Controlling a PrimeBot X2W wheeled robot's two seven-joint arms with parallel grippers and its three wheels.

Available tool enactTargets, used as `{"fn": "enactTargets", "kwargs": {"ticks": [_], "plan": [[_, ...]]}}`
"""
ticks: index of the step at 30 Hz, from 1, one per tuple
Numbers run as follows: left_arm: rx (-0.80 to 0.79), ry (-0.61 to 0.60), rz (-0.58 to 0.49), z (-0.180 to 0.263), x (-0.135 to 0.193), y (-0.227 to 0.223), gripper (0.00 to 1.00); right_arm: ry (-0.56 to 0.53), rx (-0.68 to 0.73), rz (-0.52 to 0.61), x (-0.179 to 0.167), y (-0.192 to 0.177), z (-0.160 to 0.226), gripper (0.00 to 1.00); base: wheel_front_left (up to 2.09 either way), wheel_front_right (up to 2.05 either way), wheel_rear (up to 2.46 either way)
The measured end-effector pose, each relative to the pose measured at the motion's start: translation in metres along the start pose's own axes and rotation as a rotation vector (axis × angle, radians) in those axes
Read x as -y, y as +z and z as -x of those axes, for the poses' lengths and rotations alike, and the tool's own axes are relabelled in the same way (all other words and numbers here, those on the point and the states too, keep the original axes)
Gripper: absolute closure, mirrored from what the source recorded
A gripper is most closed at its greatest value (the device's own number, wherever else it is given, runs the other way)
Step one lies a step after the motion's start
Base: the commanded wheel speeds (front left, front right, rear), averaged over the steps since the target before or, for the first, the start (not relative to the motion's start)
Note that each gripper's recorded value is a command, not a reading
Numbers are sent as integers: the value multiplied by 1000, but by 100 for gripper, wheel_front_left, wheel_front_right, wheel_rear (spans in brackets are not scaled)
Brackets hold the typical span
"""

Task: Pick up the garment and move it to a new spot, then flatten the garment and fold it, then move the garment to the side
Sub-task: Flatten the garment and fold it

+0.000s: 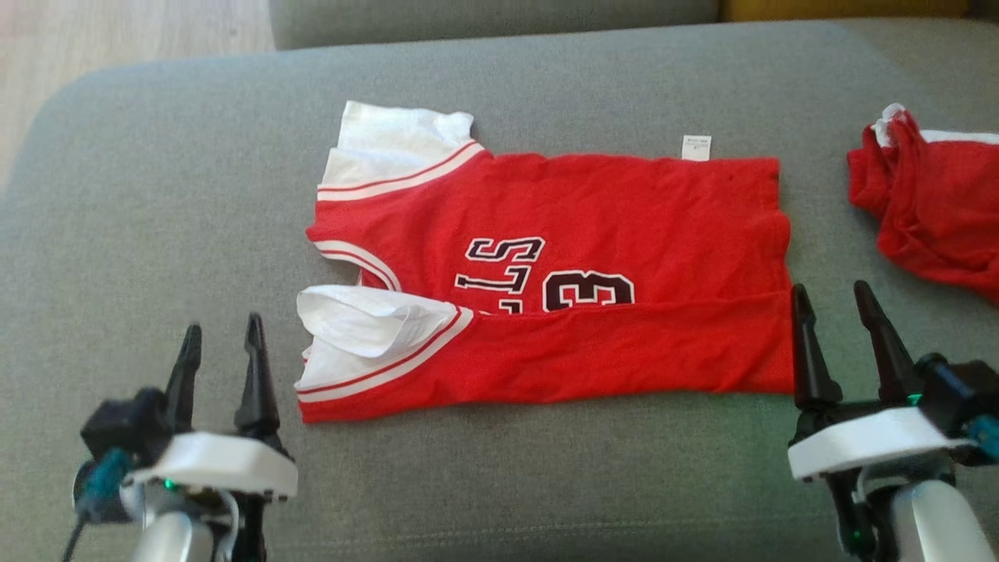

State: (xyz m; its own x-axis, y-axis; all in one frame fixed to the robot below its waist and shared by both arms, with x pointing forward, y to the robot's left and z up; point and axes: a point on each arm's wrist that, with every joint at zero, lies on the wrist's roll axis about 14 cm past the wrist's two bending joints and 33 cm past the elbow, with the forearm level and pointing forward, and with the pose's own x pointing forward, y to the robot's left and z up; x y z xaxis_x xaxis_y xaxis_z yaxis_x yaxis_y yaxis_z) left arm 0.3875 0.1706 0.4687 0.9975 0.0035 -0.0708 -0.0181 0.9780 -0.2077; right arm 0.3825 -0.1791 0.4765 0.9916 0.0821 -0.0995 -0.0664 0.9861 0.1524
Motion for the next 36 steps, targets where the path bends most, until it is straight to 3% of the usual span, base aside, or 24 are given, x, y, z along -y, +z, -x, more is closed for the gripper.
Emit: {"fn": "enactTargets", "kwargs": {"ticks": [6,25,36], "plan": [[1,-9,-67,25,2,-4,0,29,55,58,-11,11,17,0,0,0,0],[-43,-29,-73,35,8,-19,0,43,31,62,-17,3,26,0,0,0,0],[-327,-73,-2,39,16,-79,0,-75,-247,46,20,-51,31,0,0,0,0]]}}
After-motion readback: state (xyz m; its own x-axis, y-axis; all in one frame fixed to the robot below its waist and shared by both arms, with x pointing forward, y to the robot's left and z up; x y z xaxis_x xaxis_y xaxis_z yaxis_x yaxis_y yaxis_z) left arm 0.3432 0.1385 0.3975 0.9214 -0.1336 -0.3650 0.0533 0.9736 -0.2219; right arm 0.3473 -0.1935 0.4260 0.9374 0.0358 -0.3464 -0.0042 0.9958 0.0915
